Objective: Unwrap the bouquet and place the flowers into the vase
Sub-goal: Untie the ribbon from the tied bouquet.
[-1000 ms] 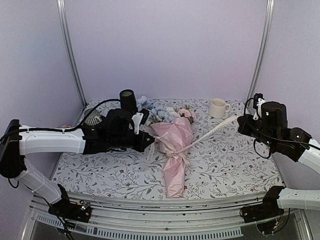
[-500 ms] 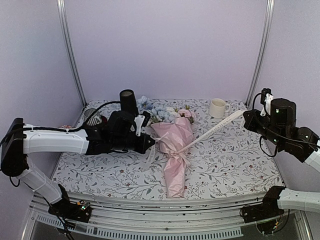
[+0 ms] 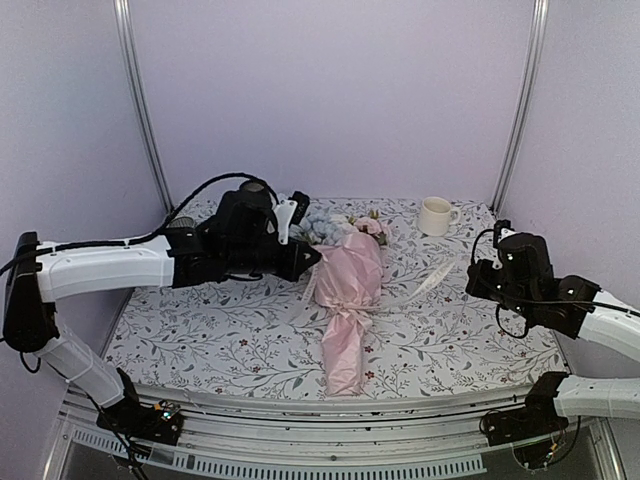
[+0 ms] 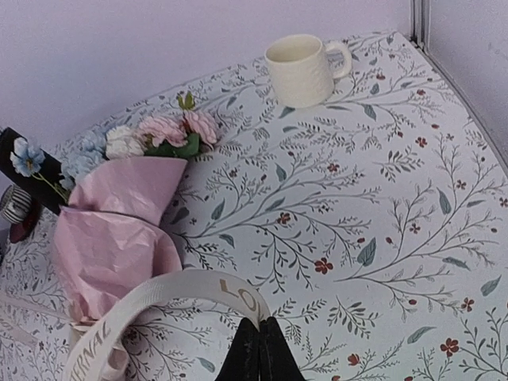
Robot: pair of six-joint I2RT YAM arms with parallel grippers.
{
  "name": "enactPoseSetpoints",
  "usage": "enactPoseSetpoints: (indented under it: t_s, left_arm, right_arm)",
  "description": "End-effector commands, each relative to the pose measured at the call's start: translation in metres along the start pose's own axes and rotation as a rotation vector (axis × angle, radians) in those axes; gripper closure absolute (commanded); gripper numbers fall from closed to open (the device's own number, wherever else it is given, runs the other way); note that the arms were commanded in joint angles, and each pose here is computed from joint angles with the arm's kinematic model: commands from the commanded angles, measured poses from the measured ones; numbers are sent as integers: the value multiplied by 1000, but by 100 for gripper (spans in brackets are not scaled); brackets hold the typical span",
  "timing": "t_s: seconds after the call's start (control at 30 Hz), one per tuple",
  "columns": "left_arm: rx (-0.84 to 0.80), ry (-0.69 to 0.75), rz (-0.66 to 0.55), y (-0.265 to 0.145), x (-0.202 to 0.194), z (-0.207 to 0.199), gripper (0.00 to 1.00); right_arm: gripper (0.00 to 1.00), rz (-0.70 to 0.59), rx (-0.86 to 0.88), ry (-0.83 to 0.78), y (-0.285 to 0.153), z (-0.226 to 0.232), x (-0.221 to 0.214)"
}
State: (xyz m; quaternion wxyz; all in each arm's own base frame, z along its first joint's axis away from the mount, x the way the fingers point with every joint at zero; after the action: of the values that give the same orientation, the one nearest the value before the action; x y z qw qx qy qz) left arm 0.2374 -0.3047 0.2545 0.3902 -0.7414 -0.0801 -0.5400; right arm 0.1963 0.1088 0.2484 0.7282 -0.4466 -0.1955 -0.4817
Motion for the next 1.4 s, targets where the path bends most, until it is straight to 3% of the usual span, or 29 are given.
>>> enactPoseSetpoints:
  t_s: [0.0,0.47,0.73,1.37]
  left_arm:
    - [-29,61,-40,-11,31,-11,100]
    - [-33,145,-109,-30,79,-24,100]
    - [-3,165,-123,-38,86,-22,100]
    - [100,134,-135,-65,67,-6,100]
  right_arm:
    - [98,46,-5,65,16,-8,-19]
    - [98,89,-44,60,30,-18,-37]
    - [98,63,-53,47,29,-16,-31]
    - [98,-111,-53,8,2,-2,42]
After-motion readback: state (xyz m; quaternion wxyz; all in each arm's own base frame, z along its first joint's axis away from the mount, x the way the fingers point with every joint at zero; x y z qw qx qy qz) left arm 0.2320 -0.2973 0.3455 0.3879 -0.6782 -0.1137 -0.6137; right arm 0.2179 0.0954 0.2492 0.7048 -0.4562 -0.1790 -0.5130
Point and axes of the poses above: each gripper's point midway between its finger pads, its own y axis out along the fingers, its own z axis along the line the jaws close on, x = y × z, the point moved 9 cm from there along -y, back along the fingers, and after that the axes turned 15 degrees about y, right-handed, at the moved point
